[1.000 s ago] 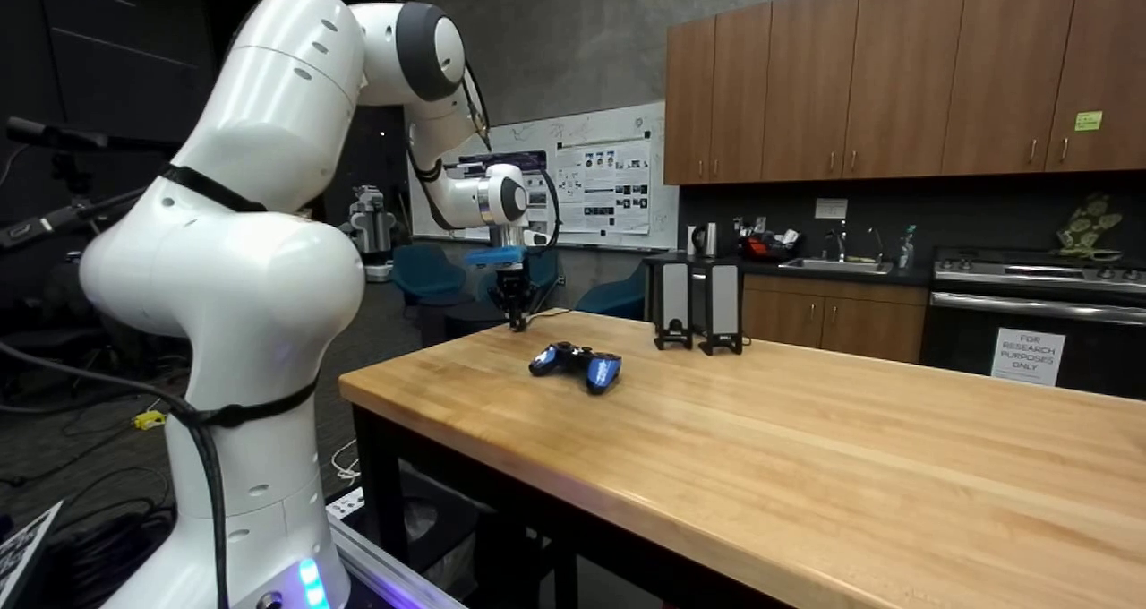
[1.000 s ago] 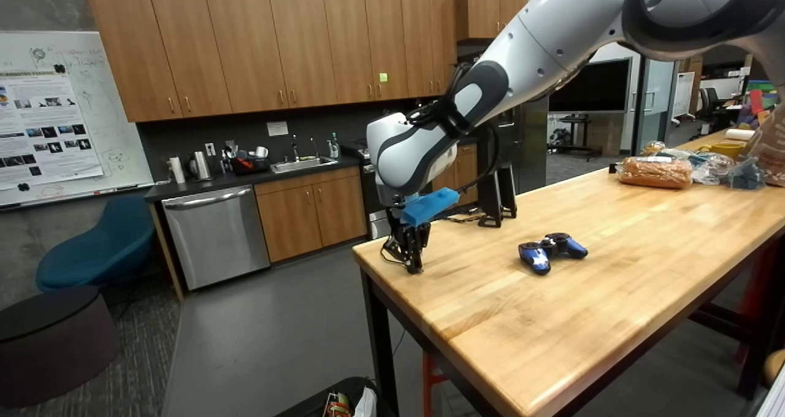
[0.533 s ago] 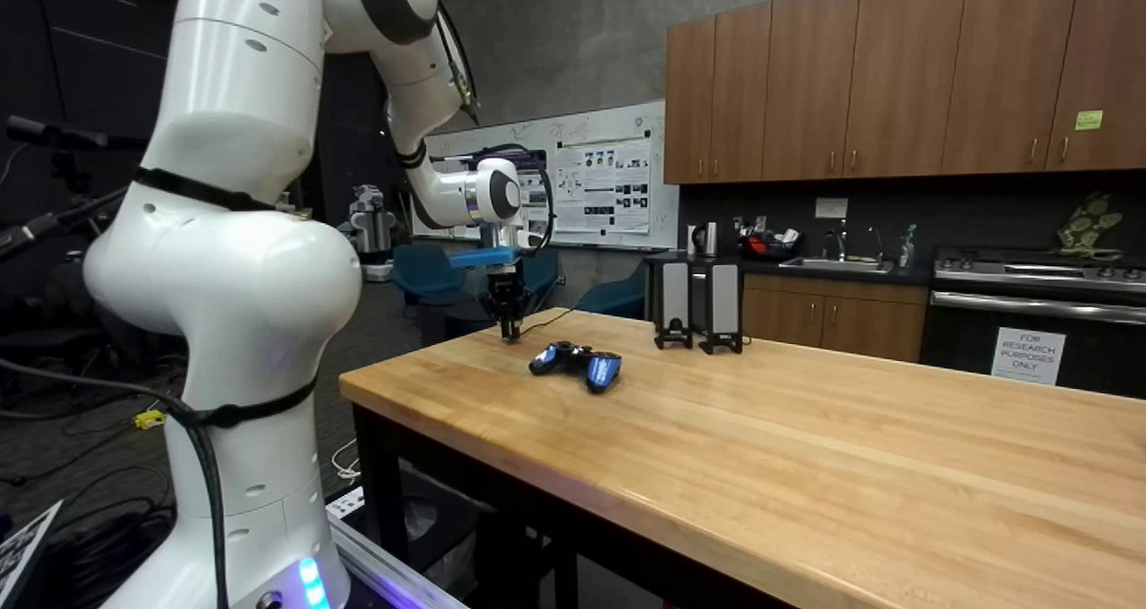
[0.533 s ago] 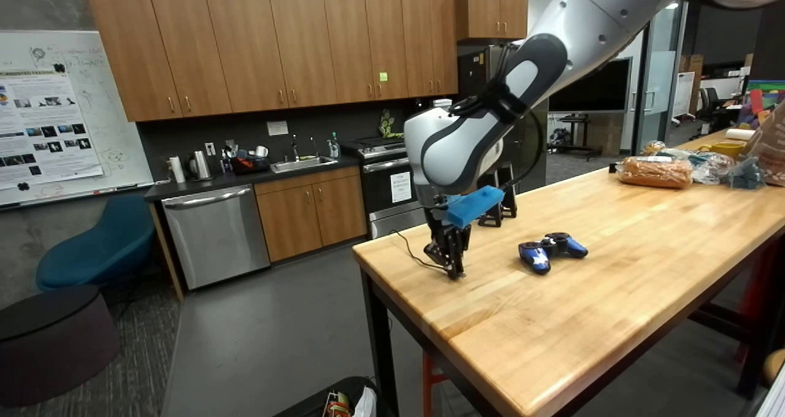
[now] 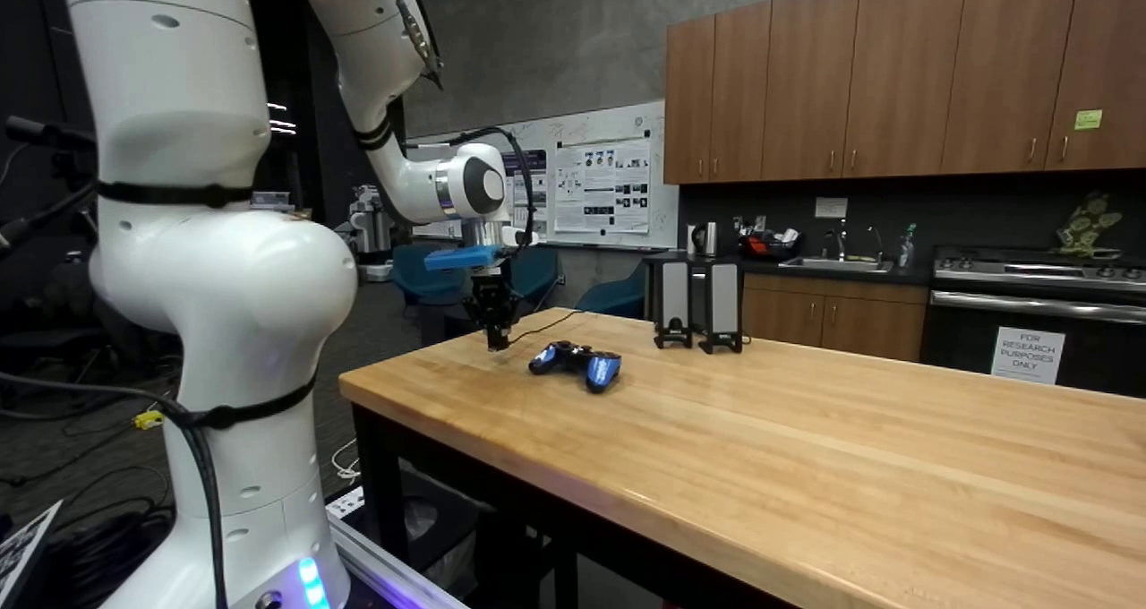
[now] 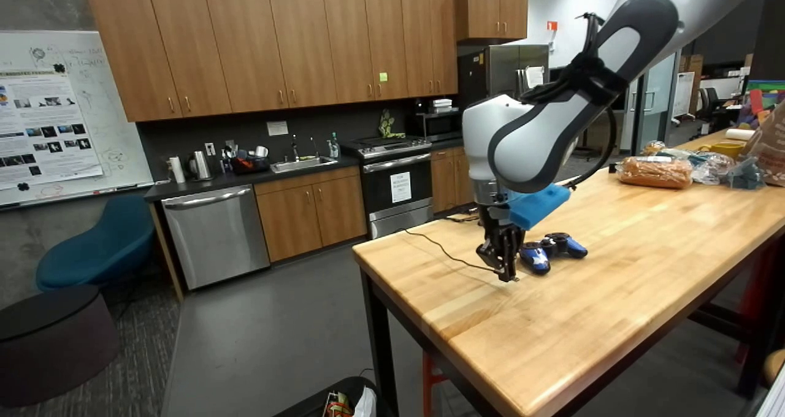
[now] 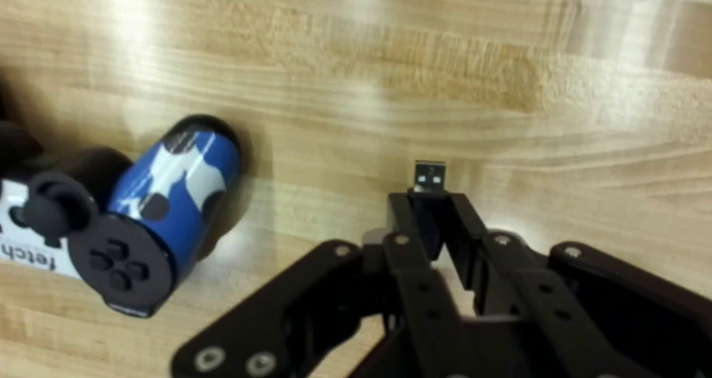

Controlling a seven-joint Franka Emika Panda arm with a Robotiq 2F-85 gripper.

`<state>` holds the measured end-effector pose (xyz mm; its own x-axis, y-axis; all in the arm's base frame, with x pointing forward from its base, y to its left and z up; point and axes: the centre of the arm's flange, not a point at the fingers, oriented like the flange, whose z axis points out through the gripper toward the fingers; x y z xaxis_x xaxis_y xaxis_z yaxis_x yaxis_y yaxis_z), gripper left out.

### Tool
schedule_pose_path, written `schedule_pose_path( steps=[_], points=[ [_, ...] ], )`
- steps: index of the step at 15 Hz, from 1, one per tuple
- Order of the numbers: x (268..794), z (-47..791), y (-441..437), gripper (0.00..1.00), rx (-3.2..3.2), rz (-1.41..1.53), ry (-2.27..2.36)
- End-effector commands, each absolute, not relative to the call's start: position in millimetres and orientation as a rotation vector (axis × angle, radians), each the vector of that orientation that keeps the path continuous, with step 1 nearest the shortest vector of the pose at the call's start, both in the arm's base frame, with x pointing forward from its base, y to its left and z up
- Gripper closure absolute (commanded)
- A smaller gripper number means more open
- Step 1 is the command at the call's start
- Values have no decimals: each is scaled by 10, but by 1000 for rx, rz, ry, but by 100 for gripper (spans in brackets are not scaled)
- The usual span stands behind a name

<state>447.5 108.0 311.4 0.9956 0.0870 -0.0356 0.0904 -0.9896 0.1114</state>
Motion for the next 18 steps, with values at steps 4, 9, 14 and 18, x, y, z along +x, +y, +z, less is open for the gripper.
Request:
schedule_pose_path(
  steps=[4, 9, 14, 18],
  points=[
    [3686, 3421, 873, 95, 3068, 43, 48],
    [3315, 3691, 764, 95, 3070, 95, 31],
    [3066, 3996, 663, 95, 3076, 193, -20],
    [2994, 4196, 590, 95, 3081, 247, -69]
  ],
)
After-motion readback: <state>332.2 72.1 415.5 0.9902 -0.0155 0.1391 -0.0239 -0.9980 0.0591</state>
